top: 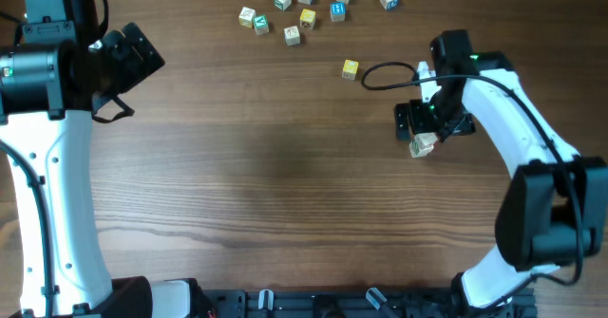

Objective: Form a tower

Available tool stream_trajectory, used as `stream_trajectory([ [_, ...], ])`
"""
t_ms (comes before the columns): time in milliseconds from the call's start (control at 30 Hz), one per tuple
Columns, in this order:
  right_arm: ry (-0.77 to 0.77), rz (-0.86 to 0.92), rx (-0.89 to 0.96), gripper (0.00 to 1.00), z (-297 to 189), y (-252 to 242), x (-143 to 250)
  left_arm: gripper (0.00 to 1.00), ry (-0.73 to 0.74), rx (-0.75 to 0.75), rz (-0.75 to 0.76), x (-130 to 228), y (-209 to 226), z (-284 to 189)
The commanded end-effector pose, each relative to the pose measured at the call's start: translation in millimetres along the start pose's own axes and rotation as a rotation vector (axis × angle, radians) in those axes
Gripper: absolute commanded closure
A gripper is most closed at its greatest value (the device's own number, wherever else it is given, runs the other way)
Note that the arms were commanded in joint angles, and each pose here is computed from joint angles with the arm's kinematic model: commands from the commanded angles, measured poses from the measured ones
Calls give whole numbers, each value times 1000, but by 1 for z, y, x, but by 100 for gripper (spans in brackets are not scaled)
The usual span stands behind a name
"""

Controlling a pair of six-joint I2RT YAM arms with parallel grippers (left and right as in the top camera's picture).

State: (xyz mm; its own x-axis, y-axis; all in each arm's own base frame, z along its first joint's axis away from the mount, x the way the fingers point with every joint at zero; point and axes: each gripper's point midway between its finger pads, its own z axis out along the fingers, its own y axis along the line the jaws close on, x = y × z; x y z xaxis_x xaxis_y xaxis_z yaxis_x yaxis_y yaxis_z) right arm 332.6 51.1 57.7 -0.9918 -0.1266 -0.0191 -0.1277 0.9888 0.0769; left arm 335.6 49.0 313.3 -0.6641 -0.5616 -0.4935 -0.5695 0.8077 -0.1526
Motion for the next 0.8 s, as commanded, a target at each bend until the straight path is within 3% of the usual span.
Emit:
stream_trajectory([
  [0,89,-30,5,1,23,6,12,0,-4,-11,-6,-1,3,1],
  [133,113,-10,83,1,28,-1,15,0,-4,-11,-6,-1,3,1],
  [300,126,-3,84,12,32,-1,17,0,-4,-11,-6,-1,3,1],
  [767,123,7,88,21,42,-2,21,0,-4,-11,-6,-1,3,1],
])
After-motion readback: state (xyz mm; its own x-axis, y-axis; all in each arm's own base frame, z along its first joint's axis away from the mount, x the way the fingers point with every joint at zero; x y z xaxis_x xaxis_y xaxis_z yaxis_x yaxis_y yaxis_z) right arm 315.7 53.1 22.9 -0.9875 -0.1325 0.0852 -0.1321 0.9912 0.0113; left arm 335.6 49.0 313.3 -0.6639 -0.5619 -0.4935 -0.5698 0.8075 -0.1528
